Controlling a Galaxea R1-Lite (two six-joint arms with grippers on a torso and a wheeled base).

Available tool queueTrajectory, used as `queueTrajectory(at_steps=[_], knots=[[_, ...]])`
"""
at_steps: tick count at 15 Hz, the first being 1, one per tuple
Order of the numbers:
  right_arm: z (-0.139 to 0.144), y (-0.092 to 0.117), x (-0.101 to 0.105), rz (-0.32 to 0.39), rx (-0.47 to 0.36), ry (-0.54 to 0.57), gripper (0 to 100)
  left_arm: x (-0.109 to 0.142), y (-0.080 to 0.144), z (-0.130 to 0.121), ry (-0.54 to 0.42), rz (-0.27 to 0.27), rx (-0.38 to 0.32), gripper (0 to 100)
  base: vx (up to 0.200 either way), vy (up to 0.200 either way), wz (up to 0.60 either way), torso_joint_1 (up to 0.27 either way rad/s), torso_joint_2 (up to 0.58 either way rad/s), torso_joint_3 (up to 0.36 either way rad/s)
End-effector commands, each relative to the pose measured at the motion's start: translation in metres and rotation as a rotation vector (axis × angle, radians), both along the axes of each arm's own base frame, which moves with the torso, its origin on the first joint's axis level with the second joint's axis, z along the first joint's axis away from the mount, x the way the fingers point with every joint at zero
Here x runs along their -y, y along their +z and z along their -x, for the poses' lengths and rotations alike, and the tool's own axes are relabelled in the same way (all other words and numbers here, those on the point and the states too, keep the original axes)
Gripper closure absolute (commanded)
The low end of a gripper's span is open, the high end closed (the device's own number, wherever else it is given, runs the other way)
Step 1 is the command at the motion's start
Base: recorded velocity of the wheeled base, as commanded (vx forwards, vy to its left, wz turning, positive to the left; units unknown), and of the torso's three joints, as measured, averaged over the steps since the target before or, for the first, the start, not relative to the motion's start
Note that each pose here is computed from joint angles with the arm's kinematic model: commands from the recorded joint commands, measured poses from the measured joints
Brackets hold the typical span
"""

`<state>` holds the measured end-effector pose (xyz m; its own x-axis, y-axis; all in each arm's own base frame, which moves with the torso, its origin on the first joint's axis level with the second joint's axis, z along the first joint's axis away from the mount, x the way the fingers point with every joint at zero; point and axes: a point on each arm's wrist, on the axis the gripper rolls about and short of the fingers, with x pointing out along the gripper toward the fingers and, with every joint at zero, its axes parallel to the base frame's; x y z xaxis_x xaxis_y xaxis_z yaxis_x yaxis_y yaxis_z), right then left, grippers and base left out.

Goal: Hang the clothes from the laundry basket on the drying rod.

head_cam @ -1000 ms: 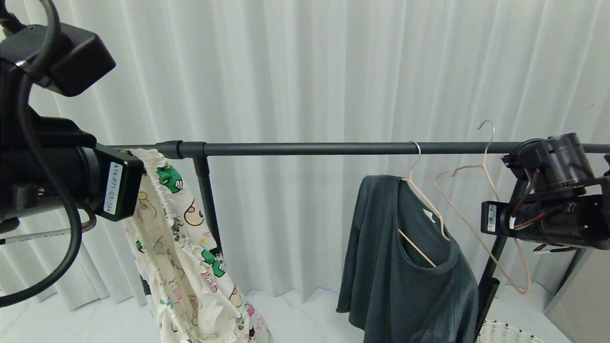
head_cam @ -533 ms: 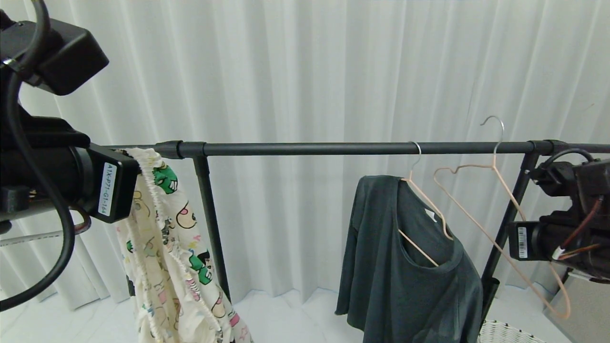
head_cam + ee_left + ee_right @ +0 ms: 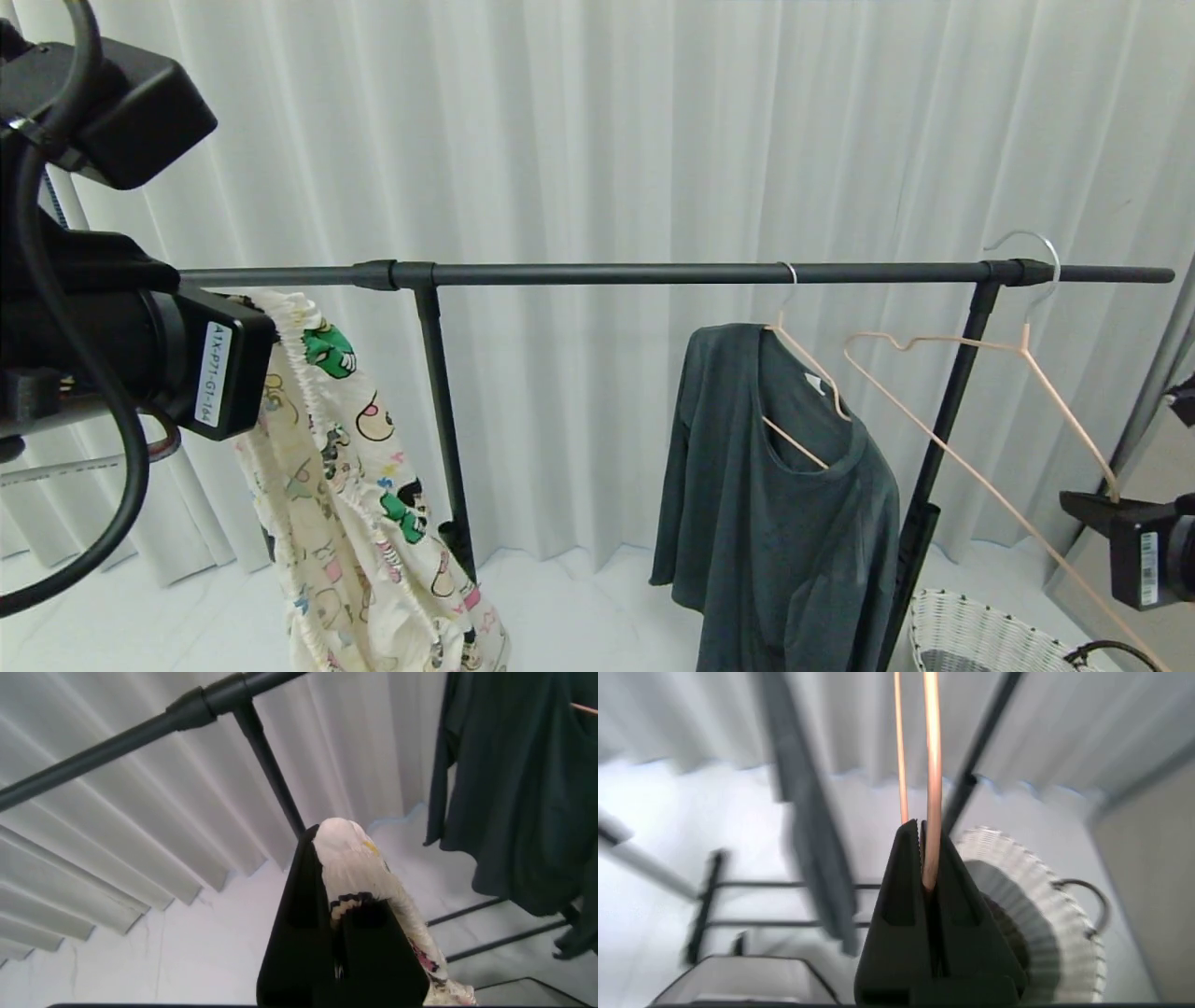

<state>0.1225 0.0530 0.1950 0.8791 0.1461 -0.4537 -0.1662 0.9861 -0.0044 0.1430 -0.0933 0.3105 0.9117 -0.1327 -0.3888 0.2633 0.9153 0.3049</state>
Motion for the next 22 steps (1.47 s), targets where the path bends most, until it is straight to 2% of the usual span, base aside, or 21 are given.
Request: queueTrajectory(at_steps=[1,4,6,9,12,15,17,22], knots=[[0.017,0.005,0.007,-0.028,0.059,0.046,100,0.001,0.0,0.0,-0.008,-0.003,-0.002,100,-0.2,0.0,0.0,0.002,0.01,0.002],[0.028,0.011,0.008,-0.076,0.091,0.142,100,0.004,-0.001,0.001,-0.02,-0.005,-0.005,100,-0.2,0.0,0.0,0.009,0.0,0.001],[0.039,0.014,0.004,-0.117,0.112,0.271,100,0.007,-0.003,0.002,-0.04,-0.009,-0.011,100,-0.2,0.0,0.0,0.002,0.0,0.005],[0.048,0.013,-0.007,-0.128,0.102,0.416,100,0.012,-0.006,0.004,-0.059,-0.021,-0.018,100,-0.2,0.0,0.0,0.002,0.0,0.001],[0.059,0.01,-0.015,-0.14,0.085,0.561,100,0.018,-0.01,-0.001,-0.067,-0.024,-0.023,100,0.0,0.0,0.0,0.0,0.0,0.0],[0.069,0.011,-0.022,-0.199,0.053,0.664,100,0.031,-0.022,-0.017,-0.056,-0.022,-0.025,100,0.0,0.0,0.0,0.0,0.0,0.0],[0.079,0.011,-0.027,-0.225,0.031,0.77,100,0.045,-0.032,-0.037,0.012,-0.046,-0.006,100,0.0,0.0,0.0,0.0,0.0,0.0],[0.09,0.012,-0.039,-0.272,-0.031,0.898,100,0.063,-0.044,-0.059,0.055,-0.048,0.018,100,0.0,0.0,0.0,0.0,0.0,0.0]])
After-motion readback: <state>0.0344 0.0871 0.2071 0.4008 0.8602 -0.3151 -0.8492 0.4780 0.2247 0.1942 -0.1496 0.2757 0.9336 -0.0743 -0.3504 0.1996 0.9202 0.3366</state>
